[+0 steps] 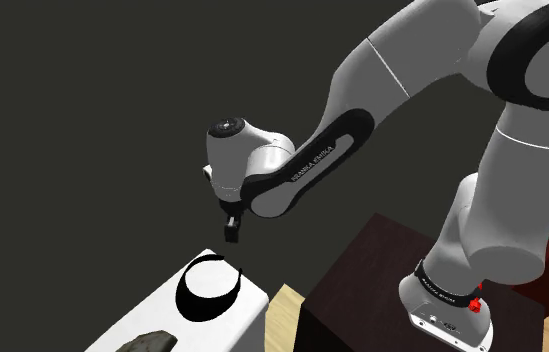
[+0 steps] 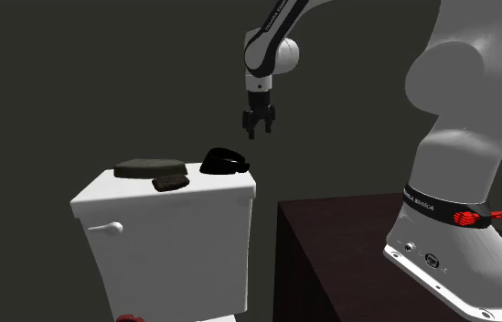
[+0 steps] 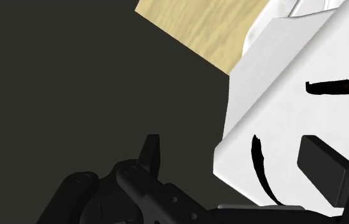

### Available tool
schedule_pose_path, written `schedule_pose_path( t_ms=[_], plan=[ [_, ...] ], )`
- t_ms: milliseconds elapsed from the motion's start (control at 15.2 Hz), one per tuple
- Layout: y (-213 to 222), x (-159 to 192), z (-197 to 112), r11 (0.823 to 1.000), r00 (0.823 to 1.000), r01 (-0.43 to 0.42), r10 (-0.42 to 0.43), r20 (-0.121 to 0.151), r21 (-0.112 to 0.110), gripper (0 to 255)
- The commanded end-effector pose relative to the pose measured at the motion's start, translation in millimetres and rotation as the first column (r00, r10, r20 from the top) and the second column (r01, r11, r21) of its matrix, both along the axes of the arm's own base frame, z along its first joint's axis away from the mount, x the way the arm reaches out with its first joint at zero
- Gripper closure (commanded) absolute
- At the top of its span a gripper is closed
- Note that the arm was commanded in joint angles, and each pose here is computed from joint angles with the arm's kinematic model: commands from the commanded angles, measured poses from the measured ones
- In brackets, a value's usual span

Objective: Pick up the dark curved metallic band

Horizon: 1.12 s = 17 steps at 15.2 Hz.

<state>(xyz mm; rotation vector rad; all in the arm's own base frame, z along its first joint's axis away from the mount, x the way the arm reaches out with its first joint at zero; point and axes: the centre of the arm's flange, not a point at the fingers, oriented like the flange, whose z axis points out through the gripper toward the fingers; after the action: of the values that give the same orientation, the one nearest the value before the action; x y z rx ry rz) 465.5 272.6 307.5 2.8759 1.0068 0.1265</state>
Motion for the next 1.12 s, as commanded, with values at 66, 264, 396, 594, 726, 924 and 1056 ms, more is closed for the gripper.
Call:
schedule_pose_path(
  t_ms=[66, 264, 396, 594, 726, 924, 1056],
  plan=[
    [29, 6, -19, 0.998, 0.998, -0.059, 0.059, 0.016, 0.002, 0],
    [60, 11, -40, 0.993, 0.993, -0.116, 0.116, 0.031, 0.003, 0],
    [66, 11, -49, 0.992, 0.991, -0.126, 0.126, 0.034, 0.003, 0],
    [66, 11, -65, 0.992, 0.991, -0.126, 0.126, 0.034, 0.003, 0],
    [66, 11, -75, 0.992, 0.991, -0.126, 0.126, 0.034, 0.003, 0],
    [66, 11, -84, 0.992, 0.991, -0.126, 0.126, 0.034, 0.003, 0],
    [66, 11, -83, 0.992, 0.991, -0.126, 0.126, 0.034, 0.003, 255]
  ],
)
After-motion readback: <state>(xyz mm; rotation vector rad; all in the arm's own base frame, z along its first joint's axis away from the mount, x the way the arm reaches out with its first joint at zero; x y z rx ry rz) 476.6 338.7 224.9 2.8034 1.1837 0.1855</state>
